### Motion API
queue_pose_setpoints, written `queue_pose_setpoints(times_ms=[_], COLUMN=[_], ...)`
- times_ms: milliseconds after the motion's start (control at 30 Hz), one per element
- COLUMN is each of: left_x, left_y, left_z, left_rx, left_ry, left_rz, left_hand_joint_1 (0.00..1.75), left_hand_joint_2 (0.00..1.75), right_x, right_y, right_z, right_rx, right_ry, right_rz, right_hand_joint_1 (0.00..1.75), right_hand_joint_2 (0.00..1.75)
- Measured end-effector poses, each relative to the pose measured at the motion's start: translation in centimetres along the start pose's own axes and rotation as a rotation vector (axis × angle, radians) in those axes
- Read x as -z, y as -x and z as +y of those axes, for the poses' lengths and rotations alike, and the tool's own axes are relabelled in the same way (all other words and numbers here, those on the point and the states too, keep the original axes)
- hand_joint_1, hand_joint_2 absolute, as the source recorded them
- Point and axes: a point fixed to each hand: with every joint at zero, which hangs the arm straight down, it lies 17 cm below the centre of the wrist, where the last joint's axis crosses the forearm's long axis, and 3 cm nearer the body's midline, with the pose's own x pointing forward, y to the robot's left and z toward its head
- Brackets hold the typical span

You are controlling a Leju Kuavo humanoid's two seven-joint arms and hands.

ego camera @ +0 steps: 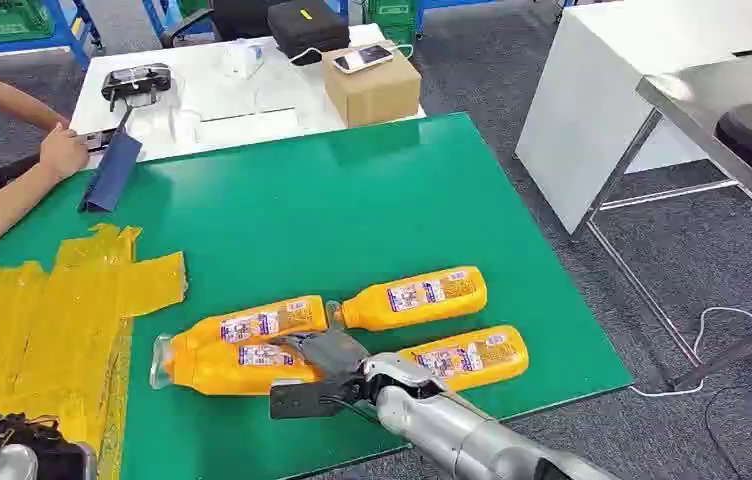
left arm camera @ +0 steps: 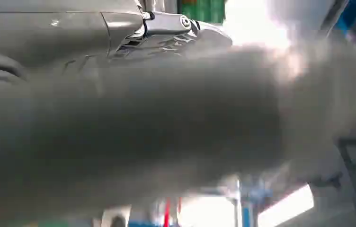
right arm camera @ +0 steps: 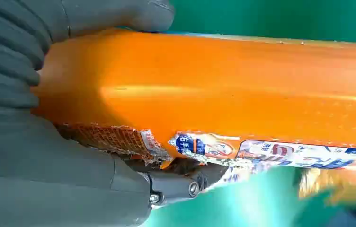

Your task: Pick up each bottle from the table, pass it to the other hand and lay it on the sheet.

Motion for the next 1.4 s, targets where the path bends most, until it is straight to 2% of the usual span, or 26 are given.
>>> queue_pose_setpoints(times_ms=[133, 333, 367, 467, 567, 633, 700, 800, 900, 1067, 1400], left_x=[0.5, 0.4, 0.0, -1.9, -3.5, -5.2, -7.9, -12.1, -15.4, -18.1, -19.4], left_y=[0.7, 1.8, 2.7, 6.8, 8.8, 9.9, 9.3, 7.3, 5.7, 4.6, 3.5], left_z=[1.2, 1.7, 1.5, -0.2, -1.6, -3.8, -7.0, -10.0, -10.8, -11.1, -11.3], left_rx=[-0.002, -0.011, -0.032, -0.149, -0.204, -0.307, -0.480, -0.666, -0.740, -0.760, -0.779], left_ry=[-0.005, 0.002, 0.013, 0.109, 0.177, 0.284, 0.460, 0.665, 0.786, 0.863, 0.908], left_rz=[0.008, 0.035, 0.067, 0.254, 0.341, 0.439, 0.523, 0.598, 0.634, 0.668, 0.676], left_hand_joint_1=[0.00, 0.00, 0.00, 0.00, 0.00, 0.00, 0.00, 0.00, 0.00, 0.00, 0.00], left_hand_joint_2=[1.75, 1.75, 1.75, 1.75, 1.75, 1.75, 1.75, 1.75, 1.75, 1.75, 1.75], right_x=[-0.1, -0.4, -0.6, -1.2, -1.6, -2.2, -3.0, -4.2, -5.2, -6.6, -7.9], right_y=[-2.6, -4.5, -5.0, -7.4, -9.3, -10.4, -11.8, -13.3, -14.2, -14.7, -14.6], right_z=[0.3, 0.2, 0.1, 0.0, -1.1, -2.1, -3.2, -5.6, -7.6, -9.5, -11.1], right_rx=[0.114, 0.173, 0.190, 0.252, 0.288, 0.325, 0.354, 0.381, 0.386, 0.400, 0.425], right_ry=[0.073, 0.123, 0.138, 0.178, 0.213, 0.249, 0.289, 0.351, 0.408, 0.471, 0.534], right_rz=[-0.071, -0.126, -0.145, -0.211, -0.257, -0.301, -0.353, -0.412, -0.455, -0.486, -0.507], right_hand_joint_1=[1.75, 1.75, 1.75, 1.75, 1.75, 1.75, 1.75, 1.75, 1.75, 1.75, 1.75], right_hand_joint_2=[1.75, 1.75, 1.75, 1.75, 1.75, 1.75, 1.75, 1.75, 1.75, 1.75, 1.75])
